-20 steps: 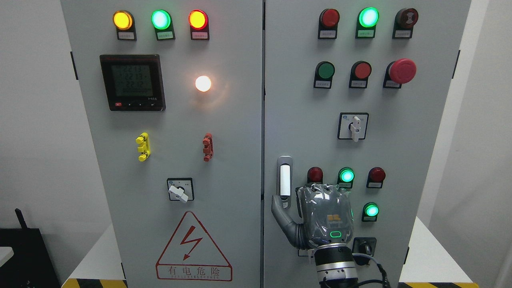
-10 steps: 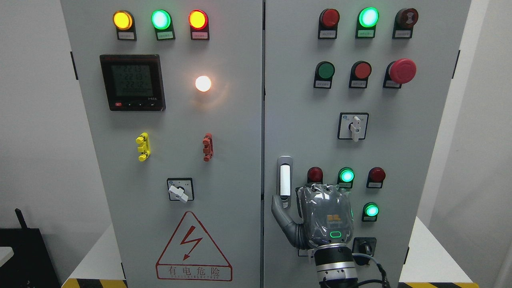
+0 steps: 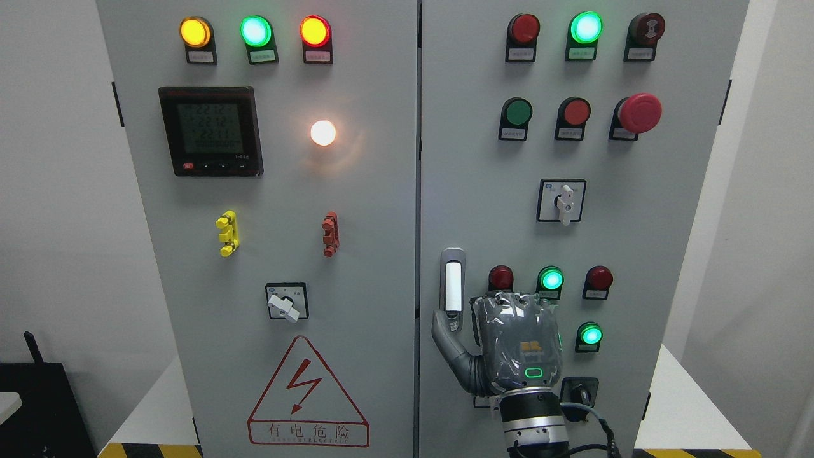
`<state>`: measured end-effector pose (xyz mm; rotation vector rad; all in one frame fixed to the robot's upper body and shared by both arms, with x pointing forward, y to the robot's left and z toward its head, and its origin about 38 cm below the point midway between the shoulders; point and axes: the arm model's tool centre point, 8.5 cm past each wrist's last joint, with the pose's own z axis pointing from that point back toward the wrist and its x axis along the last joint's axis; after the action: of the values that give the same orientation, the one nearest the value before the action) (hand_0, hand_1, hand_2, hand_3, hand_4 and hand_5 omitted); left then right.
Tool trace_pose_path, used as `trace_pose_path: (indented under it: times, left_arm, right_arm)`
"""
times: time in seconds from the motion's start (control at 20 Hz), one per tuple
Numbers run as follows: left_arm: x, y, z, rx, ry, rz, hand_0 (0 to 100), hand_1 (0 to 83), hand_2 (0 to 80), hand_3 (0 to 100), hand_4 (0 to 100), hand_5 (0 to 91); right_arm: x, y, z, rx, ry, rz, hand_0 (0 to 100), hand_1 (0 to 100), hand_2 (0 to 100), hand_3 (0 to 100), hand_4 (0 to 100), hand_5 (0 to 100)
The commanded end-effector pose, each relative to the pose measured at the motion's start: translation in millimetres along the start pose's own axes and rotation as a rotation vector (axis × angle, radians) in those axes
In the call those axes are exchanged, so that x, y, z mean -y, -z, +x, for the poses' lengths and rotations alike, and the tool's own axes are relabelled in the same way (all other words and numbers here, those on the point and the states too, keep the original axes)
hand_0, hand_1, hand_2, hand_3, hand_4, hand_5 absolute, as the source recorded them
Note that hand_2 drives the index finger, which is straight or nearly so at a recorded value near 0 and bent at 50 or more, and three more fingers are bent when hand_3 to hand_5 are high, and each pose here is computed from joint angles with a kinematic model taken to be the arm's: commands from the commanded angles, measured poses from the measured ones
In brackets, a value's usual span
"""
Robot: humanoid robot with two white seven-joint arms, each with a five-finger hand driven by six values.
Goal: Release door handle
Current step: 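Hold the right hand against the lower end of the silver handle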
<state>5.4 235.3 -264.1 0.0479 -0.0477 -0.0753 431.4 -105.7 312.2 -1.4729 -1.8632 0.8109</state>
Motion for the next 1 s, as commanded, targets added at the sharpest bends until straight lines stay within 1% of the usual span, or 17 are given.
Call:
trace_pose_path:
  times: [0.0, 0.95]
  left_arm:
    - [0.2, -0.2, -1.3, -0.007, -0.001, -0.001, 12, 38.9, 0.0, 0, 0, 0.0]
    - [0.2, -0.2, -1.3, -0.007, -0.001, -0.001, 12, 38.9, 0.0, 0, 0, 0.0]
  right_arm:
    - [-0.5, -0.3, -0.3, -0.001, 0.000, 0.001, 44, 5, 100, 100, 100, 95]
    - [-0.4, -0.8, -0.9, -0.010, 0.000, 0.001, 44, 6, 100, 100, 100, 96]
